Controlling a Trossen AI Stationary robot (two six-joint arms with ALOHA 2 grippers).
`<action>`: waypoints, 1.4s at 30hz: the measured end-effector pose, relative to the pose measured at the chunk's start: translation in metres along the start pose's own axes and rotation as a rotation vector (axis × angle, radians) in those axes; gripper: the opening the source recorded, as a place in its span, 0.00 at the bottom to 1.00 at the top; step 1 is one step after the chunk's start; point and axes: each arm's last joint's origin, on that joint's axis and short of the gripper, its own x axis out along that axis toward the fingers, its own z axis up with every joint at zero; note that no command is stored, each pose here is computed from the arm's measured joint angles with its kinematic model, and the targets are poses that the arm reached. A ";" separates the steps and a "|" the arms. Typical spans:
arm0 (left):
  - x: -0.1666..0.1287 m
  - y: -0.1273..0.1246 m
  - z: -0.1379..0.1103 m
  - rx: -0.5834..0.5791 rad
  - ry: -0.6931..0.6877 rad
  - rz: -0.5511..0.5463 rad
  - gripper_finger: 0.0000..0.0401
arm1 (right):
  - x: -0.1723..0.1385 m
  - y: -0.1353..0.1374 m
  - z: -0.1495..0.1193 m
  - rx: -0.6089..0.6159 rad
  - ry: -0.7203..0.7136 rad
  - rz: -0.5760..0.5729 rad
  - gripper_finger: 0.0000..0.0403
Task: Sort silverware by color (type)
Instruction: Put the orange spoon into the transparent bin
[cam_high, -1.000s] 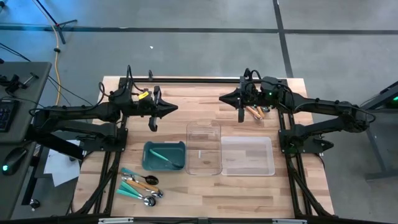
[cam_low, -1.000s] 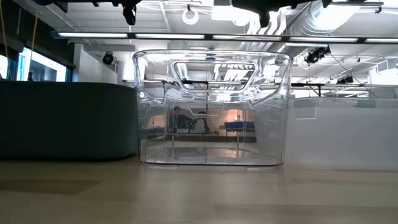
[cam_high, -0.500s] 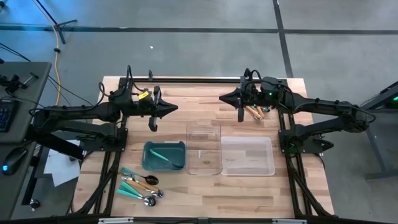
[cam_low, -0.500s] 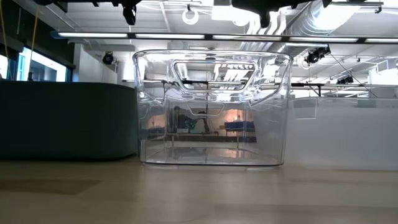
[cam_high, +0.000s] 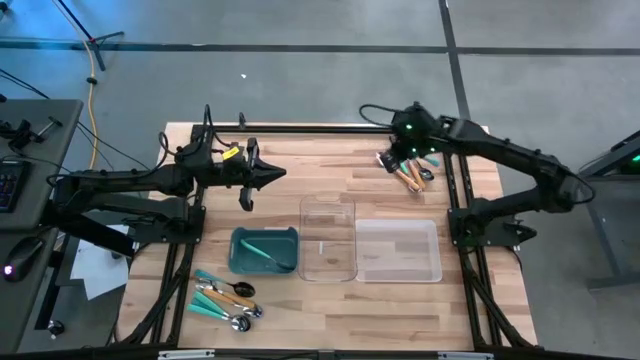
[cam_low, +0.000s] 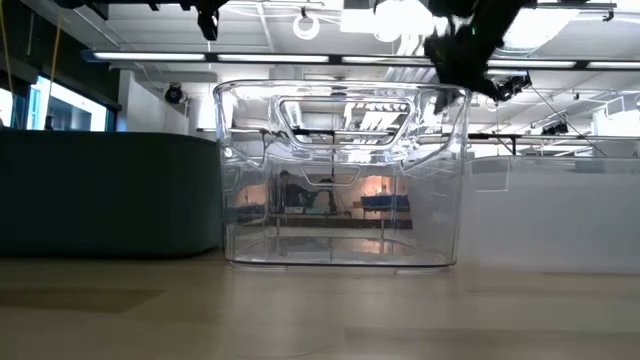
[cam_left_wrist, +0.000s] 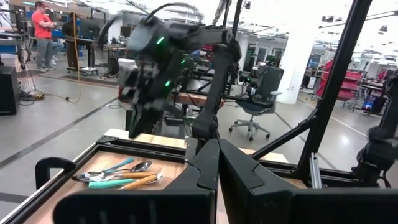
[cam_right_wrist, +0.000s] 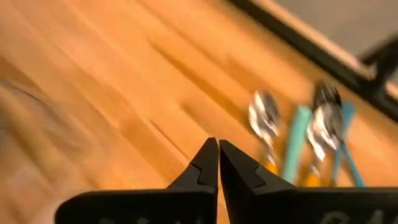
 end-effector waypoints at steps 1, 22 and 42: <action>0.000 0.000 0.000 0.000 0.000 0.000 0.00 | 0.008 -0.006 -0.001 0.005 0.045 -0.021 0.00; 0.000 0.000 -0.001 -0.002 0.011 0.002 0.00 | 0.127 -0.057 -0.019 0.067 0.419 -0.115 0.18; 0.000 0.001 -0.002 -0.003 0.019 0.026 0.00 | 0.162 -0.064 -0.026 0.053 0.495 -0.127 0.35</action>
